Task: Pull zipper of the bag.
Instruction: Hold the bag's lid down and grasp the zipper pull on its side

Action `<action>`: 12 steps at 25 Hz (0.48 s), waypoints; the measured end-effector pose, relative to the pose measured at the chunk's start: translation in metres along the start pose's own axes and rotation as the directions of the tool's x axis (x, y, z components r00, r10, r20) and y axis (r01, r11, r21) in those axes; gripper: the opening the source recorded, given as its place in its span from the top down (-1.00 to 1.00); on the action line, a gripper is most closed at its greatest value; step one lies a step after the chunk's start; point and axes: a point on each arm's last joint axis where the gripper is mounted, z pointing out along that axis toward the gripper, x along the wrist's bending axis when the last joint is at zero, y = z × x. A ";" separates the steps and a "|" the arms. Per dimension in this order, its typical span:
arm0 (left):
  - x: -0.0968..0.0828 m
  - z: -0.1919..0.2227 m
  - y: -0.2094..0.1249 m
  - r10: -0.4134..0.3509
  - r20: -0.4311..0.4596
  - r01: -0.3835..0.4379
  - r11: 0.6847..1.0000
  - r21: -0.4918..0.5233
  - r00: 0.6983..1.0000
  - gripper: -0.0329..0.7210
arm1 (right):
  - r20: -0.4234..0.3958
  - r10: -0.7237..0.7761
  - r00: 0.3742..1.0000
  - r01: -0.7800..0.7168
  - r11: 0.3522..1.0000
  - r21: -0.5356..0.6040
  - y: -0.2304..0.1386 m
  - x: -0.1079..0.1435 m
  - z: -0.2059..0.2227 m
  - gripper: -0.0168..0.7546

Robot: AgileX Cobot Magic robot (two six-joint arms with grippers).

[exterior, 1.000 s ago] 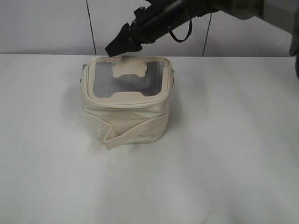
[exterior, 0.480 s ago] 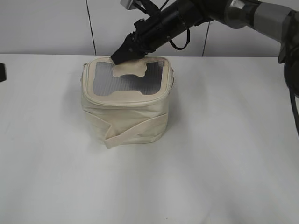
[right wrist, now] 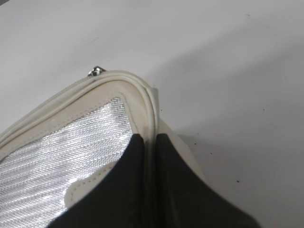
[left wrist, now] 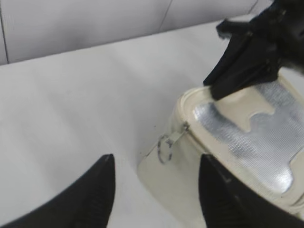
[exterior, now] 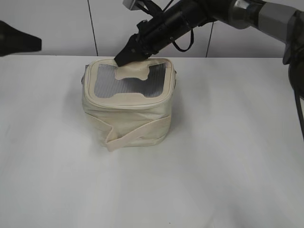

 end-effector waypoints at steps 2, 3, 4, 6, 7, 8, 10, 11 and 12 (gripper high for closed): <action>0.007 0.020 -0.011 0.058 -0.014 -0.057 0.996 0.075 0.998 -0.29 | 0.000 0.008 1.000 -0.008 1.000 0.000 0.000 0.000 0.000 0.84; 0.007 0.028 -0.015 0.099 -0.023 -0.095 0.989 0.117 0.995 -0.30 | 0.000 0.011 1.000 -0.011 1.000 0.000 0.000 0.000 0.000 0.84; 0.007 0.034 -0.018 0.139 -0.047 -0.130 0.979 0.154 0.989 -0.31 | 0.001 0.015 1.000 -0.015 1.000 0.001 0.000 0.000 0.000 0.84; 0.003 0.047 -0.021 0.222 -0.075 -0.202 0.956 0.213 0.972 -0.31 | 0.001 0.019 1.000 -0.019 1.000 0.001 0.000 0.000 0.000 0.84; -0.002 0.053 -0.020 0.259 -0.087 -0.234 0.944 0.231 0.962 -0.31 | 0.001 0.020 1.000 -0.020 1.000 0.001 0.000 0.000 0.000 0.84; -0.006 0.059 -0.019 0.290 -0.097 -0.260 0.935 0.241 0.952 -0.31 | 0.001 0.021 1.000 -0.021 1.000 0.001 0.000 0.000 0.000 0.84; -0.015 0.069 -0.018 0.330 -0.105 -0.295 0.921 0.253 0.938 -0.31 | 0.001 0.022 1.000 -0.022 1.000 0.001 0.000 0.000 0.000 0.84; -0.018 0.074 -0.018 0.347 -0.113 -0.310 0.915 0.259 0.931 -0.31 | 0.001 0.023 1.000 -0.023 1.000 0.001 0.000 0.000 0.000 0.84; -0.021 0.079 -0.019 0.358 -0.118 -0.318 0.910 0.266 0.926 -0.31 | 0.001 0.024 1.000 -0.024 1.000 0.001 0.000 0.000 0.000 0.84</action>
